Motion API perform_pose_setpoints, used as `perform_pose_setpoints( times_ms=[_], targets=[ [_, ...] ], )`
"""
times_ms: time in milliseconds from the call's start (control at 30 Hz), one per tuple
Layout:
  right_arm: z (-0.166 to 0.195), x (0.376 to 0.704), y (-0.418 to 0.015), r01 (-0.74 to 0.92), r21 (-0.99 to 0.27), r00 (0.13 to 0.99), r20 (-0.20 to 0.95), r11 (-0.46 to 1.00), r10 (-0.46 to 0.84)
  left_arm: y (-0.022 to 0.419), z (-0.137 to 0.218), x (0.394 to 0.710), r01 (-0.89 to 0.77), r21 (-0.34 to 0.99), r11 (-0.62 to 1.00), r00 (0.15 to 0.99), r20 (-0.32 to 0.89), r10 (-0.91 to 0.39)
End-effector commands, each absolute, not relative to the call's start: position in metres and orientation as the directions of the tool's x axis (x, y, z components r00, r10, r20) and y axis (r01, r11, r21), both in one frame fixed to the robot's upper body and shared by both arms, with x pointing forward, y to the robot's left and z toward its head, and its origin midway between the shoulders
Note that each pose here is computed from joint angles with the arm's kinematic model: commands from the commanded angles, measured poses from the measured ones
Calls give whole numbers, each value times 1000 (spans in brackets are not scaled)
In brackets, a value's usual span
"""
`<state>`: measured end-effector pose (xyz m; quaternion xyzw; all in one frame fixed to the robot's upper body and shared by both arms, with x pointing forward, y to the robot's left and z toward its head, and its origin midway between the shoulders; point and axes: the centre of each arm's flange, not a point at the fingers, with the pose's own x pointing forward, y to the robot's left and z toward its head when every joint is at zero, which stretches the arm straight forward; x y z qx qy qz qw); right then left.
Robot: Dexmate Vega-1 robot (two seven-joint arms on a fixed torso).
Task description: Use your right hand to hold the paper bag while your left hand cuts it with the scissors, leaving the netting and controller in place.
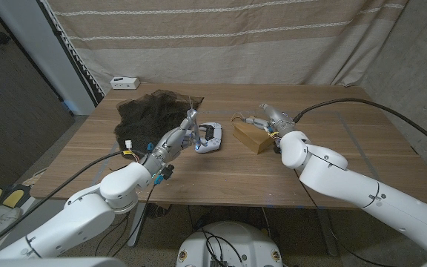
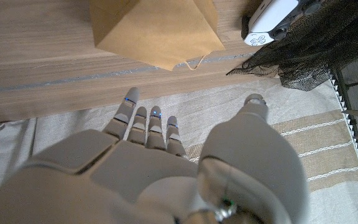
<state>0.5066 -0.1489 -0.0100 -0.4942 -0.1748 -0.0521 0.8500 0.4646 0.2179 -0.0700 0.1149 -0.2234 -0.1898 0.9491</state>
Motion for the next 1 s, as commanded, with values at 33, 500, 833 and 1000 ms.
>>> perform_pose_setpoints(
  times_ms=[33, 500, 833, 1000],
  targets=[
    [-15, 512, -142, 256, -855, 944, 322, 451, 75, 221, -71, 464, 307, 300, 903, 829, 381, -409],
    [-22, 519, -140, 255, -869, 947, 313, 424, 72, 221, -75, 463, 303, 291, 907, 830, 387, -402],
    [-27, 524, -139, 238, -884, 955, 289, 401, 70, 222, -76, 463, 299, 294, 908, 831, 388, -399],
    [-30, 527, -135, 222, -898, 960, 269, 379, 74, 221, -76, 464, 301, 297, 906, 831, 385, -402]
  ],
)
